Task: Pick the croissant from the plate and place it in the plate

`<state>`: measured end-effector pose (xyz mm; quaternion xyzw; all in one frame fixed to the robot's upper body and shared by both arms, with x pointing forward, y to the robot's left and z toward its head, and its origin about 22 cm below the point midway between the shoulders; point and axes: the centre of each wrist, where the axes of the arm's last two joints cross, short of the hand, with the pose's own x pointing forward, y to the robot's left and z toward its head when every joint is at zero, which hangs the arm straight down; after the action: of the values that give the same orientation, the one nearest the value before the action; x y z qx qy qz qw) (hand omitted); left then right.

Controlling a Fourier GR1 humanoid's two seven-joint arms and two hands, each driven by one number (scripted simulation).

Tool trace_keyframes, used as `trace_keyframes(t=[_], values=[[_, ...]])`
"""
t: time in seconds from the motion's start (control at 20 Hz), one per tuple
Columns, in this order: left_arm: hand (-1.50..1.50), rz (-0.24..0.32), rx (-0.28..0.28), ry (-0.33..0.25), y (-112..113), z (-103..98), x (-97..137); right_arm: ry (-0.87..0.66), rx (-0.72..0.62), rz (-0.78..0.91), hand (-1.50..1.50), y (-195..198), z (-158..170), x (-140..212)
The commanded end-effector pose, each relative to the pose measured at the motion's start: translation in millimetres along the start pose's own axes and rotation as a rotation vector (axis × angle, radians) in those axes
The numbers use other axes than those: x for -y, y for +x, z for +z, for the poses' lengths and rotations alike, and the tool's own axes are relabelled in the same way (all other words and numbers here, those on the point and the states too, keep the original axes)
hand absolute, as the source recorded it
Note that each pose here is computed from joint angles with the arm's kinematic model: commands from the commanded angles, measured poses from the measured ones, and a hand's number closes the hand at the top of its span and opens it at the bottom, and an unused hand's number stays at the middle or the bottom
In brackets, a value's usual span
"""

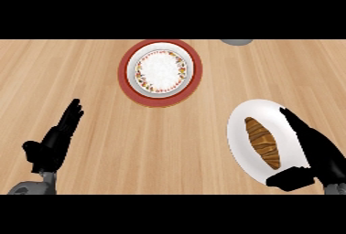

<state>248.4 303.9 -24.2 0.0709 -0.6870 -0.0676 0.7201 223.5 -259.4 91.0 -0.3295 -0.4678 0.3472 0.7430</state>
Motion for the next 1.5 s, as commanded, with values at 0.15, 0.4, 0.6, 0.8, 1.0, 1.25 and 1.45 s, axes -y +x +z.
trace_keyframes(t=[0.15,0.4,0.6,0.8,1.0,1.25,1.45], values=[[0.0,0.023,0.007,-0.002,-1,-5,-6,0.059,-0.024,0.024,-1.5,-2,-17,-18],[0.0,0.019,-0.009,-0.012,6,-14,-5,0.04,-0.035,0.075,-1.5,-4,-13,-37],[0.0,-0.003,0.022,-0.01,9,1,18,0.031,-0.08,0.069,-1.5,-7,-62,-36],[0.0,0.006,0.007,-0.014,5,1,0,0.05,-0.085,0.077,-1.5,-23,-55,-46],[0.0,0.013,-0.003,0.013,6,-11,-8,0.12,0.023,0.085,1.5,-27,-73,-65],[0.0,0.004,0.003,0.008,0,-2,10,0.122,0.051,0.078,1.5,-39,-66,-75],[0.0,0.016,0.005,-0.008,10,-2,2,0.063,0.091,0.101,1.5,-15,-74,-68]])
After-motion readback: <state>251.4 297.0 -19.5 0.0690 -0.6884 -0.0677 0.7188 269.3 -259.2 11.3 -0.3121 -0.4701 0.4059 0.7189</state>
